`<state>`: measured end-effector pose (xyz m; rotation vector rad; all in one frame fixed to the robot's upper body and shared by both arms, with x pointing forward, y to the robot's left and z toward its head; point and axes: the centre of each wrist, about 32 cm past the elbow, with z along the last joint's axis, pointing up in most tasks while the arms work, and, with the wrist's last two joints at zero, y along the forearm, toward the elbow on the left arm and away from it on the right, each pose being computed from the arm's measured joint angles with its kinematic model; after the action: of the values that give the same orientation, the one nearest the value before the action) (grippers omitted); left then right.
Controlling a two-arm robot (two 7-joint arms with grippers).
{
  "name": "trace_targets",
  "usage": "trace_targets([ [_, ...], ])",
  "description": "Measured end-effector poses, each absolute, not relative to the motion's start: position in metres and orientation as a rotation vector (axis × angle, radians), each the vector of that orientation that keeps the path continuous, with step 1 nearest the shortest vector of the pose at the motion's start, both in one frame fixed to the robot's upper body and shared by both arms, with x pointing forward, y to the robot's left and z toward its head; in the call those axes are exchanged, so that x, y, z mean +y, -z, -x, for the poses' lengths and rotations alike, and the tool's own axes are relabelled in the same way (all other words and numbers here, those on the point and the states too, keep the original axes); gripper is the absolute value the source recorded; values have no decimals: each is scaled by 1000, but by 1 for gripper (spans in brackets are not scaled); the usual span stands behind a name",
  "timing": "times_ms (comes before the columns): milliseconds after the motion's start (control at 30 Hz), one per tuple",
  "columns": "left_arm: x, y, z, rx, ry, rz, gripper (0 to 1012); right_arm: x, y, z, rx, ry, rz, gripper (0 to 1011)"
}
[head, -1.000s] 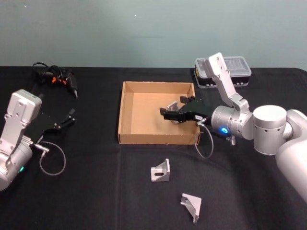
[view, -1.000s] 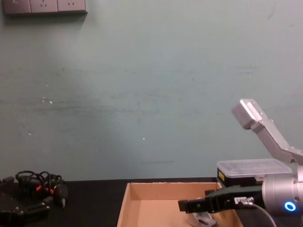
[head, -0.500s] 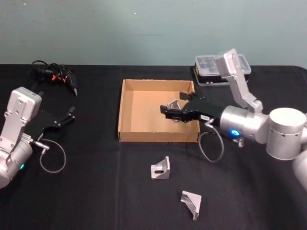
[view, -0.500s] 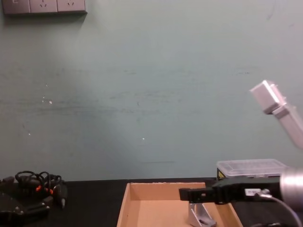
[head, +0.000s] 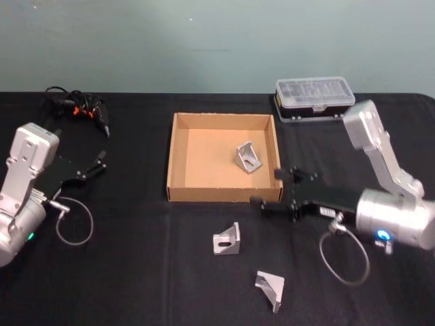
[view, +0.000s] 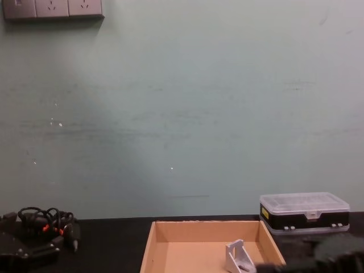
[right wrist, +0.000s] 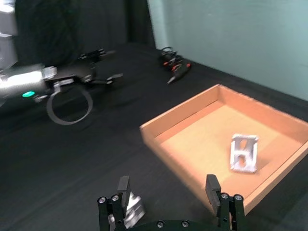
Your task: Use one hand to pick up the angle iron from the table and place it into the box.
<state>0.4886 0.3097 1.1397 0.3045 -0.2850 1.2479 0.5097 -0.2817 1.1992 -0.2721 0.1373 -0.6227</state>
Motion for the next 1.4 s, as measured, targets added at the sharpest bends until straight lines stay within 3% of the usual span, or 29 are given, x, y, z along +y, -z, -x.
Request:
trace_targets([
  [600,310,-1140,-489,-285,-1248,-305,1012,-304,-1196,-432,155,489,365,1004],
  [1400,310,-1140,-489,-285,-1248,-304,1011,-309,-1163,-423,91,410,458,1004],
])
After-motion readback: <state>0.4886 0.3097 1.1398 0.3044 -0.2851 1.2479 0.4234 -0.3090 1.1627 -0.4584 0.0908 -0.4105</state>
